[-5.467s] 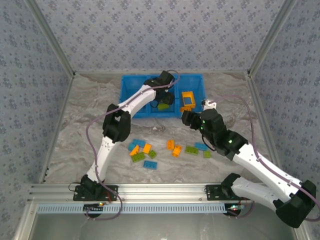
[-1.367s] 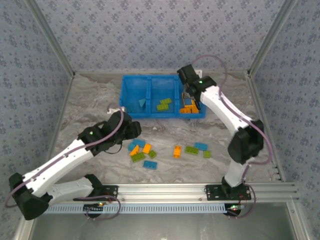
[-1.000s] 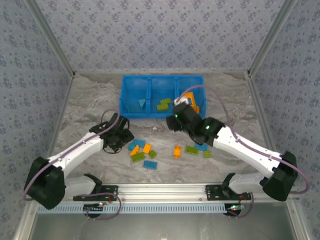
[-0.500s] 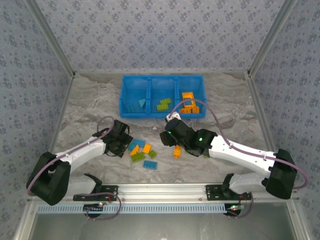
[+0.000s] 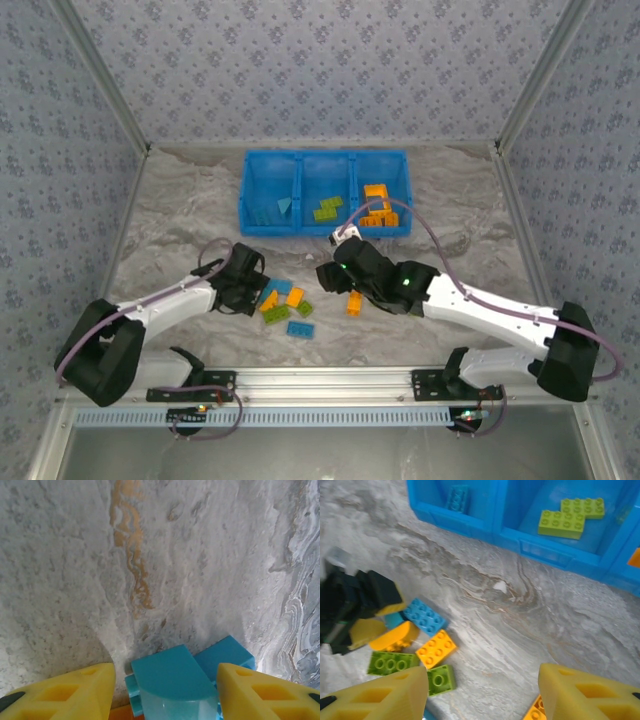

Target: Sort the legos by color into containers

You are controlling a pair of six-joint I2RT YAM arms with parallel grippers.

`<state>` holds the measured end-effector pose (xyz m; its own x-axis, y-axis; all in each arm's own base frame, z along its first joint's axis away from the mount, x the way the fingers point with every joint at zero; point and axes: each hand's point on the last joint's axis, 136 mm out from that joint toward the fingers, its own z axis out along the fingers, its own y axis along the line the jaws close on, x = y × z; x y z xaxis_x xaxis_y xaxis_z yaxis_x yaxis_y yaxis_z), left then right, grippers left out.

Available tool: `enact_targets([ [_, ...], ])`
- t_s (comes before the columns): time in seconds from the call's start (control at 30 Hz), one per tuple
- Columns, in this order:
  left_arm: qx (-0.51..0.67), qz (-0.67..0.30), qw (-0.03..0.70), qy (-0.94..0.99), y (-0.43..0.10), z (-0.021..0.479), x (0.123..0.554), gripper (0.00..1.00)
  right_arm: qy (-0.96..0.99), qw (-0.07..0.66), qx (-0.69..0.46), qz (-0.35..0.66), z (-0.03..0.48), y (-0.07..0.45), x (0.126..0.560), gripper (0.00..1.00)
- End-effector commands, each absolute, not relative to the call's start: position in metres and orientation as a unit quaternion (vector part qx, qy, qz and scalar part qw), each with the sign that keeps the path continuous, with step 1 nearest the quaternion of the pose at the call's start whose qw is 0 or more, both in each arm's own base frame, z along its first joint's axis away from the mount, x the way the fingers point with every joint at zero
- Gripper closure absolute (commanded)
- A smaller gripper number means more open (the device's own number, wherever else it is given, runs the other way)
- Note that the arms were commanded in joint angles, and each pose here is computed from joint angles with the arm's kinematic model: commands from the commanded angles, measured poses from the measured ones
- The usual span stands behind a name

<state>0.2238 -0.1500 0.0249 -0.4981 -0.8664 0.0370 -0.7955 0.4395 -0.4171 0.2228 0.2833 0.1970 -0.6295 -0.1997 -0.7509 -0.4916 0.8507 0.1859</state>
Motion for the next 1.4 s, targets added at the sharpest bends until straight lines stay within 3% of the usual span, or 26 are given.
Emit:
enact_targets([
  [0.0, -0.506, -0.193, 0.08, 0.837, -0.151, 0.021, 0.216, 0.44, 0.861, 0.398, -0.211, 0.237, 0.213, 0.293, 0.216, 0.36],
  [0.47, -0.497, -0.168, 0.073, 0.848, -0.156, 0.014, 0.211, 0.55, 0.867, 0.391, -0.204, 0.233, 0.21, 0.289, 0.215, 0.37],
  [0.67, -0.483, -0.148, 0.123, 0.854, -0.139, 0.033, 0.218, 0.67, 0.843, 0.402, -0.221, 0.283, 0.225, 0.299, 0.206, 0.37],
  [0.8, -0.441, -0.135, 0.195, 0.866, -0.125, 0.077, 0.232, 0.71, 0.834, 0.416, -0.212, 0.293, 0.238, 0.295, 0.208, 0.37],
  [1.03, -0.339, -0.152, 0.276, 0.887, -0.138, 0.143, 0.283, 0.72, 0.826, 0.438, -0.188, 0.301, 0.252, 0.293, 0.223, 0.36],
  [1.37, -0.238, -0.119, 0.255, 0.93, -0.17, 0.154, 0.398, 0.72, 0.809, 0.485, -0.132, 0.304, 0.281, 0.307, 0.264, 0.35],
])
